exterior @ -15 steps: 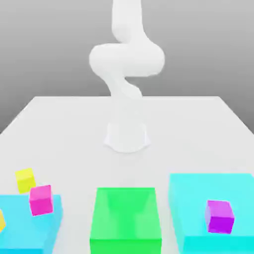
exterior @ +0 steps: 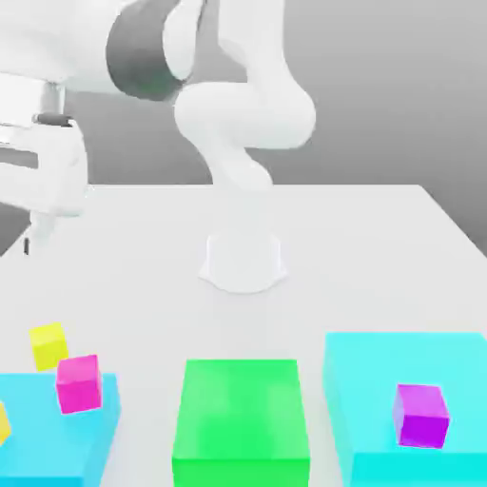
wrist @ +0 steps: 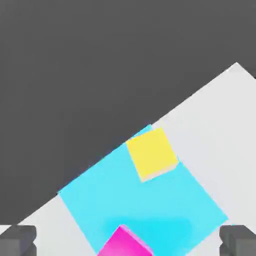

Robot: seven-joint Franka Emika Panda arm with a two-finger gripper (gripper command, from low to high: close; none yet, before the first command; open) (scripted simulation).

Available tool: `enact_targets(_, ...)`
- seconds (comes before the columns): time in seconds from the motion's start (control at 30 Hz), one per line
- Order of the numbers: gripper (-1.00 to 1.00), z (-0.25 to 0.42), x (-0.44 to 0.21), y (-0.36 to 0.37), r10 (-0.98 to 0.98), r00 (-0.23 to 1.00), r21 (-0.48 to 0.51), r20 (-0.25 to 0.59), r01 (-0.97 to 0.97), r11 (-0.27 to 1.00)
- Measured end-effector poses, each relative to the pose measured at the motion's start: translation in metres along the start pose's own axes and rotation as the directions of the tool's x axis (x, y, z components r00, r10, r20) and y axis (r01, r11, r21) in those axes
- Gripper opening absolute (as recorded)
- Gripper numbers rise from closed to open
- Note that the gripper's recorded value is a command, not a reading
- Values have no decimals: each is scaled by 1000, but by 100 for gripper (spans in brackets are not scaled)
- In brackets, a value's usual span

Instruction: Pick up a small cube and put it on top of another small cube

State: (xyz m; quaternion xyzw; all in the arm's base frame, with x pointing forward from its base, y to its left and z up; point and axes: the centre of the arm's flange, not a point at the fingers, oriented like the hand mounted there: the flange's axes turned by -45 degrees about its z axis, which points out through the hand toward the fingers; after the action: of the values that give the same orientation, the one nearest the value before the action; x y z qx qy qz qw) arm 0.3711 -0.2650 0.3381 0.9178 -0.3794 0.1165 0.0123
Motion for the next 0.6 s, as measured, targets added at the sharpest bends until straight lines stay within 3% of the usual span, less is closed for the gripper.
enact_targets(0.23, 0, 115, -66, 118, 303, 937, -121, 174, -285, 951)
enact_targets(0.43, 0, 179, -87, 128, 322, 927, -134, 190, -301, 944)
enact_targets(0.47, -100, 184, -89, 129, 323, 927, -134, 190, -301, 944)
enact_targets(0.6, -100, 184, -89, 129, 323, 927, -134, 190, -301, 944)
